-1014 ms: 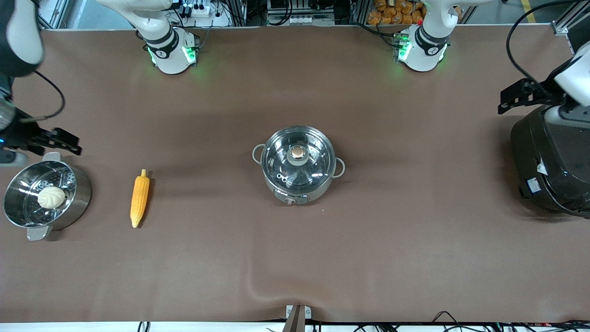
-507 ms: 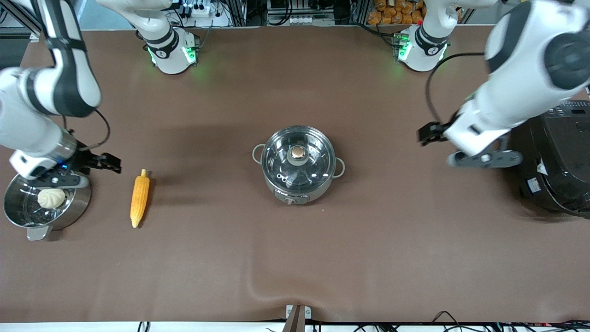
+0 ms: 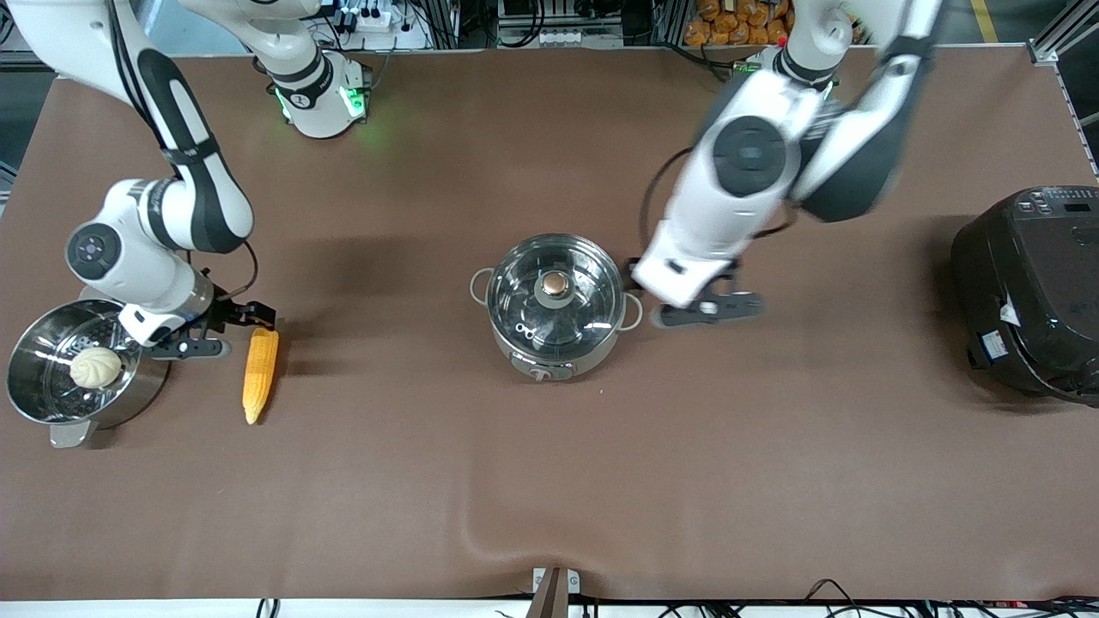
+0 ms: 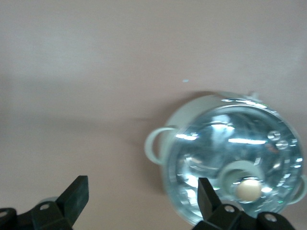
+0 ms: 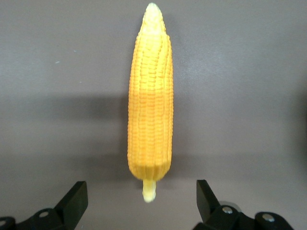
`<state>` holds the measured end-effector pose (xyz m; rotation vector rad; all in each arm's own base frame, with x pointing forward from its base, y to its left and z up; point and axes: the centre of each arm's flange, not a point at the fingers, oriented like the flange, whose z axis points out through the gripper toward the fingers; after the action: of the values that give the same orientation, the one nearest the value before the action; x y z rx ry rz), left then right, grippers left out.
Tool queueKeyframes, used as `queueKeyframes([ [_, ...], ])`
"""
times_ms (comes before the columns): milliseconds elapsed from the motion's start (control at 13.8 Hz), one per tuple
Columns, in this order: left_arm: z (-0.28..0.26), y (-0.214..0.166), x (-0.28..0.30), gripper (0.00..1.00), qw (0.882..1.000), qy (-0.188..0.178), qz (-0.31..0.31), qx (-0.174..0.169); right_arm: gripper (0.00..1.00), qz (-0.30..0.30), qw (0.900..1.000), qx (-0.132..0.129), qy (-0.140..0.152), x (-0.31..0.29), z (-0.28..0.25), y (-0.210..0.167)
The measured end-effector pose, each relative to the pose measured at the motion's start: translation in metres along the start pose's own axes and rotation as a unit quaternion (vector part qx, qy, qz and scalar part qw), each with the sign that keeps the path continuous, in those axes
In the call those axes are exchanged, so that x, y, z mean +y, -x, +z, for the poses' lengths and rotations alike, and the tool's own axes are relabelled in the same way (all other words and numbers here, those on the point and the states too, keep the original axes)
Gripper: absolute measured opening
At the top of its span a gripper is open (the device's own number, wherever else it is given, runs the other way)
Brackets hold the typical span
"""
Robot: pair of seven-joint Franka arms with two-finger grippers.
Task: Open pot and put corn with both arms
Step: 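Reach the right gripper to the corn while the left gripper reaches the lid, then grasp the corn with the right gripper while the left gripper grasps the lid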
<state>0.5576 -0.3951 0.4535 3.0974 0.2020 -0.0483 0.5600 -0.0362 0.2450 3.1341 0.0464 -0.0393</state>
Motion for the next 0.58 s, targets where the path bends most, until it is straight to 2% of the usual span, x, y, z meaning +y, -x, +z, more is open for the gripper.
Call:
queueKeyframes([
  [290, 0.044, 0.027, 0.065, 1.0, 0.999, 0.027, -0.016, 0.021, 1.0, 0.0, 1.0, 0.023, 0.003, 0.001, 0.033, -0.011],
  [580, 0.084, 0.053, 0.1, 1.0, 1.0, 0.018, -0.006, 0.01, 1.0, 0.002, 1.0, 0.025, 0.005, 0.005, 0.061, -0.026],
])
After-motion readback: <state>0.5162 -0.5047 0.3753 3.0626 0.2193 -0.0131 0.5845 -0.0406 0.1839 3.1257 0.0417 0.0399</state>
